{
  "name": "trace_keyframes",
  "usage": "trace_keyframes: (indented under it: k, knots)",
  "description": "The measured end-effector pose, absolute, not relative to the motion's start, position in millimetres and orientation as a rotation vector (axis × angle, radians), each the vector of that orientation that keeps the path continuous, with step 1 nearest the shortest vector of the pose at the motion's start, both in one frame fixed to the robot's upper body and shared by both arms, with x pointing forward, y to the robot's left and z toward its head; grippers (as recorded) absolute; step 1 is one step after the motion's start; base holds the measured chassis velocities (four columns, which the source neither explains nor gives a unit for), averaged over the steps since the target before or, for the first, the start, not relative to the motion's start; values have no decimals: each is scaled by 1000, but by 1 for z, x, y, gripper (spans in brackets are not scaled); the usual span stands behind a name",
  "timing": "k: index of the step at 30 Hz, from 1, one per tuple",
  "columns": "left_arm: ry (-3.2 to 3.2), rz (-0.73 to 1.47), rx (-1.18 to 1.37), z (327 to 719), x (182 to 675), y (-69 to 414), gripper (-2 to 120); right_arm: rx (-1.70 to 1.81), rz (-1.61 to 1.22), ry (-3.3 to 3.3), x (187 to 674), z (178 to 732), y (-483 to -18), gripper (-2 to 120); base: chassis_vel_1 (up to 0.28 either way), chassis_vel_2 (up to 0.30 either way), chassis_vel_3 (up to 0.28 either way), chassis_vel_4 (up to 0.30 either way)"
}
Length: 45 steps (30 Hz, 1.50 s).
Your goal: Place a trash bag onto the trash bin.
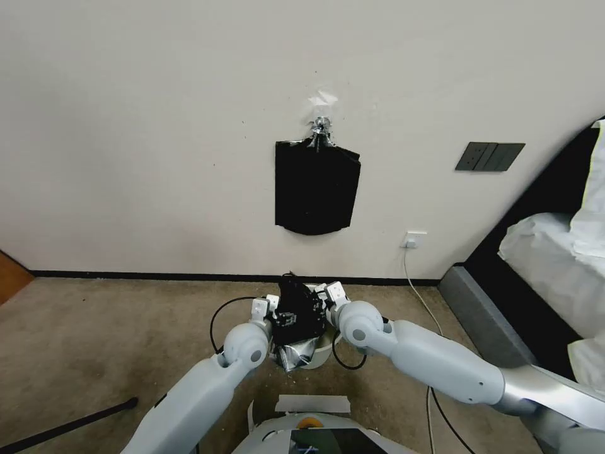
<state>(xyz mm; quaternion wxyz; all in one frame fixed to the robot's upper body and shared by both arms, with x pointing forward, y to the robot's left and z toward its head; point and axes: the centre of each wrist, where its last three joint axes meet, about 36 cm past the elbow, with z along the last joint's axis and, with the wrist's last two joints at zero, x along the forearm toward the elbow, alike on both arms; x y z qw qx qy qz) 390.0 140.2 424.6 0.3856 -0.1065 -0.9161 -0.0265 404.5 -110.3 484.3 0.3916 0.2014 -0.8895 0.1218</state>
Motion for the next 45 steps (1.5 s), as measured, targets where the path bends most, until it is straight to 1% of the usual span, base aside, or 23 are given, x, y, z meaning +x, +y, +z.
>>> trace_keyframes:
  k: [1,2,5,6,7,8,9,10,12,13,14,17,18,20,21,23,24,37,45]
  knots:
    - [-2327,-67,-263,423,392,138,80,512,308,-2260,405,485,-110,0,0,0,0,0]
    - [-2327,-67,-263,423,392,138,80,512,308,-2260,405,485,-110,0,0,0,0,0]
    - [-2299,-39,-225,423,400,135,67,508,307,-2262,405,485,-111,0,0,0,0,0]
    - [-2299,-39,-225,423,400,135,67,508,307,-2262,405,485,-111,0,0,0,0,0]
    - [-2296,-41,-217,422,402,134,59,507,307,-2262,405,484,-111,0,0,0,0,0]
    - [-2295,-45,-211,422,402,134,57,507,308,-2262,406,484,-111,0,0,0,0,0]
    - [-2295,-45,-211,422,402,134,57,507,308,-2262,406,484,-111,0,0,0,0,0]
    - [-2294,-46,-205,422,402,134,53,506,308,-2262,406,484,-112,0,0,0,0,0]
    - [-2288,-50,-192,420,401,135,40,502,308,-2263,407,483,-112,0,0,0,0,0]
    - [-2281,-45,-187,419,401,136,37,501,307,-2263,407,483,-112,0,0,0,0,0]
    - [-2281,-45,-187,419,401,136,37,501,307,-2263,407,483,-112,0,0,0,0,0]
    - [-2264,-26,-175,418,403,138,23,504,305,-2262,408,482,-111,0,0,0,0,0]
    - [-2264,-26,-175,418,403,138,23,504,305,-2262,408,482,-111,0,0,0,0,0]
    - [-2255,-10,-171,418,405,139,15,505,304,-2262,408,482,-111,0,0,0,0,0]
    - [-2255,-10,-171,418,405,139,15,505,304,-2262,408,482,-111,0,0,0,0,0]
    - [-2251,4,-169,418,406,139,4,504,305,-2260,407,481,-111,0,0,0,0,0]
    - [-2251,8,-168,418,406,139,3,506,301,-2261,406,481,-112,0,0,0,0,0]
    - [-2345,53,-161,417,392,152,1,530,342,-2381,400,488,-122,0,0,0,0,0]
    - [-2583,87,-276,411,377,176,1,564,341,-2602,408,506,-144,0,0,0,0,0]
